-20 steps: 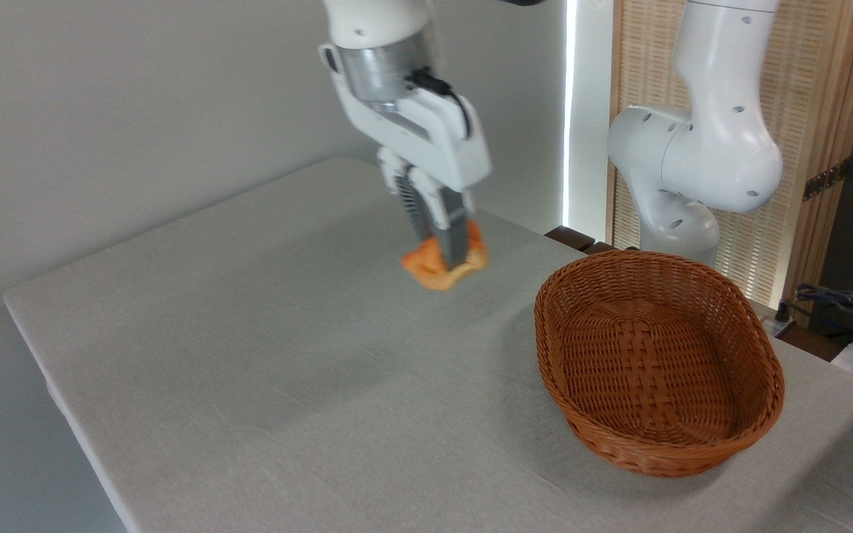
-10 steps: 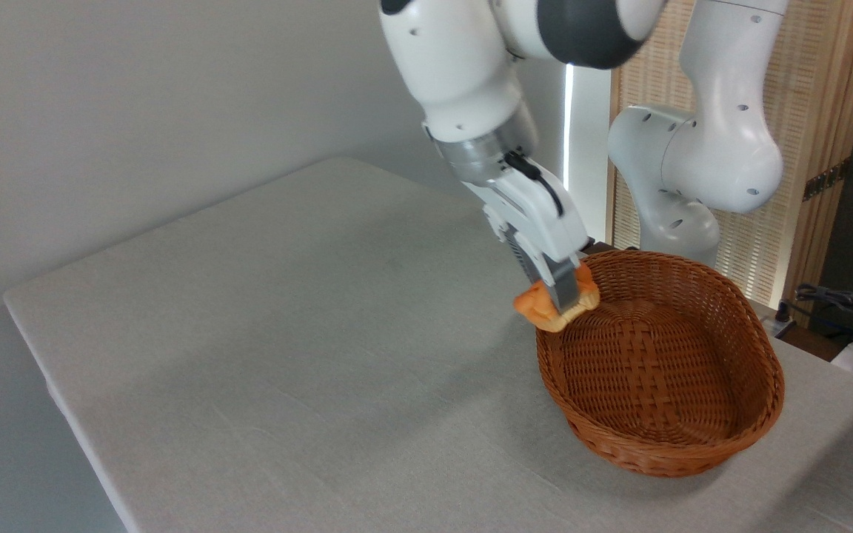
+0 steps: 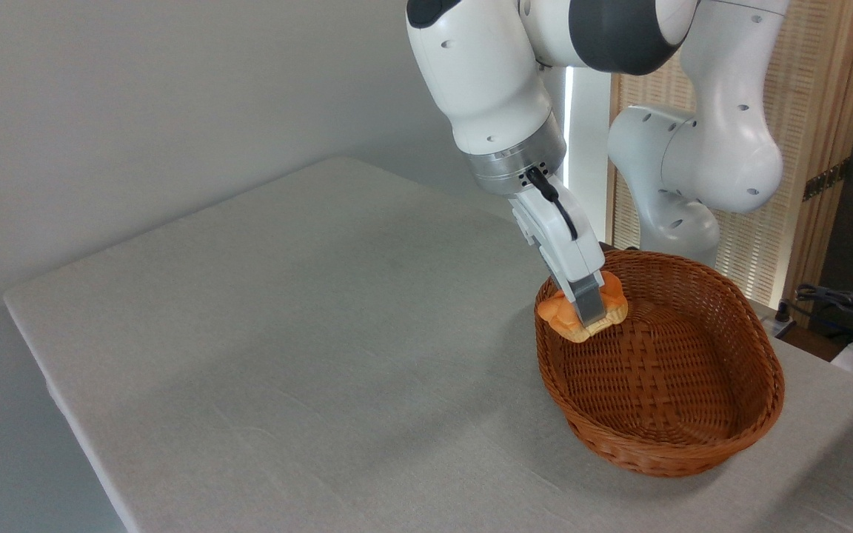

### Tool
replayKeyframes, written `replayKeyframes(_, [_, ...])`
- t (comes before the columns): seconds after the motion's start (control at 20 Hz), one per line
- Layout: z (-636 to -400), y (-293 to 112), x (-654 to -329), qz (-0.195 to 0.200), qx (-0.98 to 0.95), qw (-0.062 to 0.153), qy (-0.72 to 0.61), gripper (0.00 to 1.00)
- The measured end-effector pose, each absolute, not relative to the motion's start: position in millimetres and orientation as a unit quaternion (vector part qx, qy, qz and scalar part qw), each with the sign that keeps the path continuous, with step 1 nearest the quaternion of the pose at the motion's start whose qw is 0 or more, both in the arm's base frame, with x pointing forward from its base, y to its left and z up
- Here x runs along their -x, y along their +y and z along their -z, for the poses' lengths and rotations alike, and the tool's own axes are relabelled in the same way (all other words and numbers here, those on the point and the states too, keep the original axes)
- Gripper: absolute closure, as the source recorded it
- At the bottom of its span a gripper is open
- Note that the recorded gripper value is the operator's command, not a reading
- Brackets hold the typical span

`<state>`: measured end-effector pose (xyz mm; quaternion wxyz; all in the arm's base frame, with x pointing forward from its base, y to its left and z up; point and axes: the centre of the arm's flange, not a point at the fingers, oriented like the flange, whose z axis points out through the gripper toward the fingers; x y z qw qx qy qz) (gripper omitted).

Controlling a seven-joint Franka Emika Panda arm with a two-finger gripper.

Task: Put bread into the basket
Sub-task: 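Carry the bread roll over the wicker basket and lower it inside, then open the gripper to release the roll and raise it away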

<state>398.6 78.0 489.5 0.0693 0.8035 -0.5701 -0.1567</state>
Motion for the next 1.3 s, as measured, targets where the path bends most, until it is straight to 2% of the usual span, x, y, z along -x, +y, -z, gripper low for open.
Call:
replayKeyframes(0.4, [-490, 78, -399, 0.154, -0.785, 0.074, -0.595, 0.00])
replayKeyframes(0.6, [-495, 77, -400, 0.149, -0.786, 0.069, -0.597, 0.00])
replayKeyframes(0.75, [-526, 64, -411, 0.120, -0.794, 0.045, -0.594, 0.00])
replayKeyframes(0.9, [-556, 28, -426, 0.082, -0.804, 0.008, -0.589, 0.00])
replayKeyframes(1.1, [-560, -17, -446, 0.045, -0.842, -0.027, -0.537, 0.00])
replayKeyframes(1.3, [-554, -48, -474, 0.026, -0.890, -0.045, -0.453, 0.00])
